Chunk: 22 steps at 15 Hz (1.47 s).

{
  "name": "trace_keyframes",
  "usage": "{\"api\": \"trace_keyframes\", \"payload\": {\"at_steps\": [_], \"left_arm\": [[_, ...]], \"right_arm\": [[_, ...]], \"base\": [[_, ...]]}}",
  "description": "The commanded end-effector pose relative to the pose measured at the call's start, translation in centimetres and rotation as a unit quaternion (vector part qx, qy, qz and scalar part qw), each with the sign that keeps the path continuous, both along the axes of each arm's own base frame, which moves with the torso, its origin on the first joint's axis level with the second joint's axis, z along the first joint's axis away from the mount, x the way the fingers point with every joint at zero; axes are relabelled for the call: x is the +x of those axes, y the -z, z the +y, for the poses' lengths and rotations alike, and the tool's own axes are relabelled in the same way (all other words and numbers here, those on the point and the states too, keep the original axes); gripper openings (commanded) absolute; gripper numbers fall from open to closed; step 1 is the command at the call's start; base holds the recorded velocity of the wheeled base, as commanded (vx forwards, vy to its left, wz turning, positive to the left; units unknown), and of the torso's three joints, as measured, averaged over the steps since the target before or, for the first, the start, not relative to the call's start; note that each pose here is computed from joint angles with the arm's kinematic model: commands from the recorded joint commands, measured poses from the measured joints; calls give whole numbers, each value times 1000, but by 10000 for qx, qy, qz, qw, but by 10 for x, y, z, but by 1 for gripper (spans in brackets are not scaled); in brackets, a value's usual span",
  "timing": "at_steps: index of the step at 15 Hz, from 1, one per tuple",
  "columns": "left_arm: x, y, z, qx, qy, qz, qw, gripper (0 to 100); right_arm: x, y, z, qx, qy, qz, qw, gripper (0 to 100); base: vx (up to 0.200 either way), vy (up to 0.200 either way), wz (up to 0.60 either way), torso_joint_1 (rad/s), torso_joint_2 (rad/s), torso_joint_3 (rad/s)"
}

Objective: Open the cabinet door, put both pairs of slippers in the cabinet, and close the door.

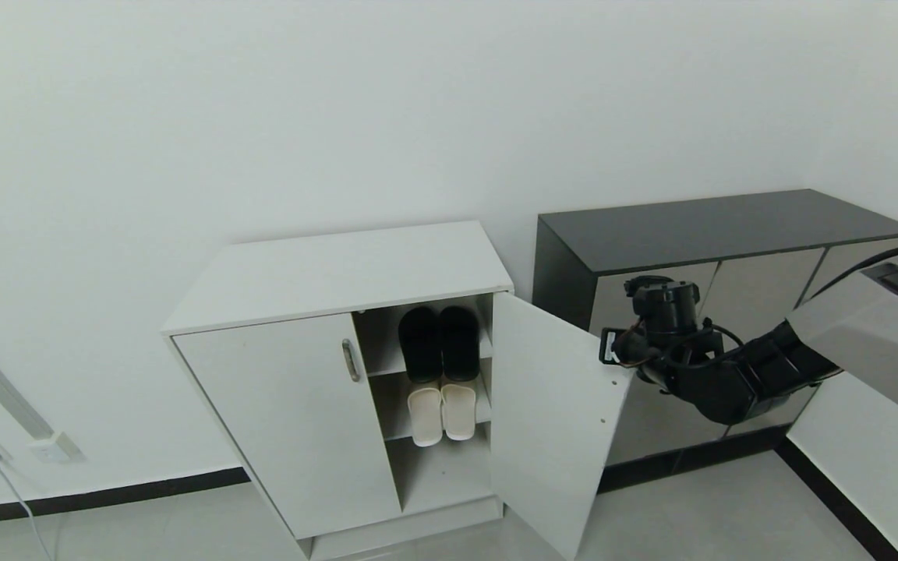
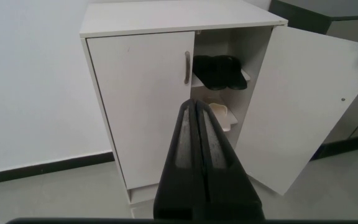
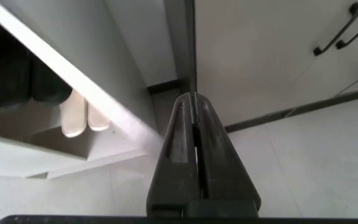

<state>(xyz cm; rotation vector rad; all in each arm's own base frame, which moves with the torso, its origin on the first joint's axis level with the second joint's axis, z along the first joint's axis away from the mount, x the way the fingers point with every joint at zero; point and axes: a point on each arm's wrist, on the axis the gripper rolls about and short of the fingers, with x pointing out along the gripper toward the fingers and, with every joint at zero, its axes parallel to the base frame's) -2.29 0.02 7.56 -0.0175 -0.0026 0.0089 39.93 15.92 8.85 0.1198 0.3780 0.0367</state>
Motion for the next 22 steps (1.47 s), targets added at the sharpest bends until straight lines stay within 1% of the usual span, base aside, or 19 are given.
{"api": "trace_keyframes", "payload": {"at_steps": [1,6,8,9,12,13,14,15,16,17,18,19,20,22], "left_arm": [[0,0,0,-5,-1,5,10000,0],[0,0,0,-5,-1,5,10000,0],[0,0,0,-5,-1,5,10000,0],[0,0,0,-5,-1,5,10000,0],[0,0,0,-5,-1,5,10000,0],[0,0,0,-5,-1,5,10000,0],[0,0,0,-5,-1,5,10000,0],[0,0,0,-5,-1,5,10000,0],[0,0,0,-5,-1,5,10000,0],[0,0,0,-5,-1,5,10000,0],[0,0,0,-5,-1,5,10000,0],[0,0,0,-5,-1,5,10000,0],[0,0,0,-5,-1,5,10000,0],[0,0,0,-5,-1,5,10000,0]], "right_arm": [[-9,-4,8,3,-127,0,9999,0],[-56,-28,37,42,-724,-65,9973,0],[-69,-31,45,33,-899,-44,9959,0],[-69,-30,47,19,-908,-25,9959,0],[-67,-5,56,-114,-984,225,9948,0],[-67,-5,56,-114,-984,225,9948,0],[-78,5,76,-136,-1275,347,9911,0],[-84,5,83,-70,-1382,363,9897,0],[-93,2,90,99,-1544,362,9873,0],[-97,1,93,183,-1665,361,9852,0],[-110,-7,95,308,-1967,347,9794,0],[-117,-12,93,372,-2100,337,9764,0],[-122,-16,90,382,-2193,279,9745,0],[-127,-18,86,210,-2305,84,9728,0]], "base": [[0,0,0,0,0,0],[0,0,0,0,0,0],[0,0,0,0,0,0],[0,0,0,0,0,0],[0,0,0,0,0,0],[0,0,0,0,0,0],[0,0,0,0,0,0],[0,0,0,0,0,0],[0,0,0,0,0,0],[0,0,0,0,0,0],[0,0,0,0,0,0],[0,0,0,0,0,0],[0,0,0,0,0,0],[0,0,0,0,0,0]]}}
